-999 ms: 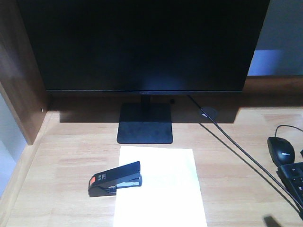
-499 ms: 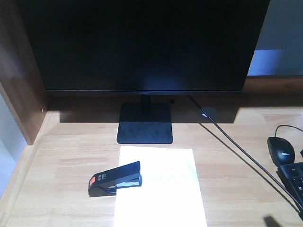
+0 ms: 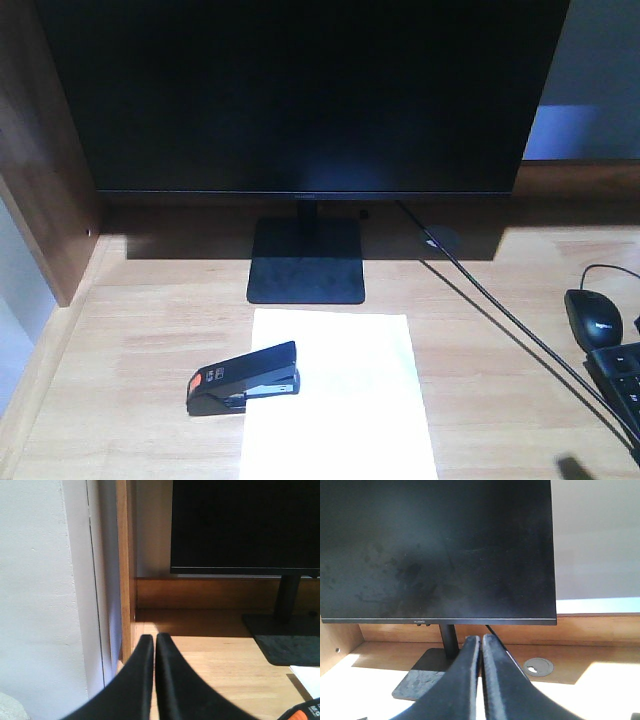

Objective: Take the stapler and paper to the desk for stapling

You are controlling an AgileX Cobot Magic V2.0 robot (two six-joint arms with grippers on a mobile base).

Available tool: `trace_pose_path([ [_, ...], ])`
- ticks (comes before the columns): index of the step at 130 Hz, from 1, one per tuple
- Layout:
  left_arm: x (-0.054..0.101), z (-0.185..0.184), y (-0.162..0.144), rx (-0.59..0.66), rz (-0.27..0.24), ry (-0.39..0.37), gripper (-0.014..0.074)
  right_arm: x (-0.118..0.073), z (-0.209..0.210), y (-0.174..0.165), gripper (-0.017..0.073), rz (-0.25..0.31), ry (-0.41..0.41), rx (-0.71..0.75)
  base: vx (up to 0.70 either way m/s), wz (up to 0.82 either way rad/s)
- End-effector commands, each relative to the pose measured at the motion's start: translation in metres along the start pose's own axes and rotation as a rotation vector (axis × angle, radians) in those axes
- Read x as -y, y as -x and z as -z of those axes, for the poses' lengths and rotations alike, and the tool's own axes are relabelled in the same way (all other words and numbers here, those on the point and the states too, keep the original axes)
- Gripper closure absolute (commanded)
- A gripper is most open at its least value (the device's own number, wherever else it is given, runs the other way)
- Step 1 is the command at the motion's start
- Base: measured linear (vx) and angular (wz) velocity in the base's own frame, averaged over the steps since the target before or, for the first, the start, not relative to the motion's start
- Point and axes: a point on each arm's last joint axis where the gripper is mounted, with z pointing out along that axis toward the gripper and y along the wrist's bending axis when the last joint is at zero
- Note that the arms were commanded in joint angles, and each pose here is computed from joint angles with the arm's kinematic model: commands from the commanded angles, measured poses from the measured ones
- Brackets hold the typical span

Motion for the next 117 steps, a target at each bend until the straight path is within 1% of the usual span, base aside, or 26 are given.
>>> trace_pose_path([
  [1, 0.000, 0.001, 0.004, 0.077, 0.016, 0.001, 0.0600, 0.001, 0.000, 0.009, 0.0565, 0.064, -0.025, 0.026, 0.00, 0.00],
  [50, 0.000, 0.001, 0.004, 0.077, 0.016, 0.001, 0.0600, 0.001, 0.000, 0.009, 0.0565, 0.064, -0.025, 0.026, 0.00, 0.00],
  [56, 0.000, 0.001, 0.004, 0.077, 0.016, 0.001, 0.0600, 0.001, 0.000, 0.009, 0.0565, 0.077, -0.025, 0.022, 0.00, 0.00],
  [59, 0.000, 0.001, 0.004, 0.077, 0.016, 0.001, 0.0600, 0.001, 0.000, 0.009, 0.0565, 0.098, -0.026, 0.022, 0.00, 0.00],
  [69, 0.000, 0.001, 0.004, 0.077, 0.016, 0.001, 0.0600, 0.001, 0.000, 0.009, 0.0565, 0.130, -0.027, 0.024, 0.00, 0.00],
  [96, 0.000, 0.001, 0.004, 0.077, 0.016, 0.001, 0.0600, 0.007, 0.000, 0.011, 0.0565, 0.107, -0.091, 0.039, 0.00, 0.00],
  [97, 0.000, 0.001, 0.004, 0.077, 0.016, 0.001, 0.0600, 0.008, 0.000, 0.011, 0.0565, 0.084, -0.095, 0.039, 0.00, 0.00],
  [98, 0.000, 0.001, 0.004, 0.077, 0.016, 0.001, 0.0600, 0.008, 0.000, 0.011, 0.0565, 0.105, -0.095, 0.038, 0.00, 0.00],
  [100, 0.000, 0.001, 0.004, 0.077, 0.016, 0.001, 0.0600, 0.008, 0.000, 0.010, 0.0565, 0.103, -0.101, 0.035, 0.00, 0.00],
  [101, 0.000, 0.001, 0.004, 0.077, 0.016, 0.001, 0.0600, 0.008, 0.000, 0.010, 0.0565, 0.079, -0.104, 0.034, 0.00, 0.00],
  [102, 0.000, 0.001, 0.004, 0.077, 0.016, 0.001, 0.0600, 0.008, 0.000, 0.010, 0.0565, 0.079, -0.104, 0.034, 0.00, 0.00],
  [103, 0.000, 0.001, 0.004, 0.077, 0.016, 0.001, 0.0600, 0.009, 0.000, 0.010, 0.0565, 0.101, -0.110, 0.029, 0.00, 0.00],
  [105, 0.000, 0.001, 0.004, 0.077, 0.016, 0.001, 0.0600, 0.009, 0.000, 0.010, 0.0565, 0.100, -0.114, 0.026, 0.00, 0.00],
  [106, 0.000, 0.001, 0.004, 0.077, 0.016, 0.001, 0.0600, 0.010, 0.000, 0.009, 0.0565, 0.076, -0.116, 0.025, 0.00, 0.00],
  [107, 0.000, 0.001, 0.004, 0.077, 0.016, 0.001, 0.0600, 0.010, 0.000, 0.009, 0.0565, 0.099, -0.119, 0.022, 0.00, 0.00],
  [117, 0.000, 0.001, 0.004, 0.077, 0.016, 0.001, 0.0600, 0.012, 0.000, 0.006, 0.0565, 0.095, -0.136, -0.009, 0.00, 0.00],
])
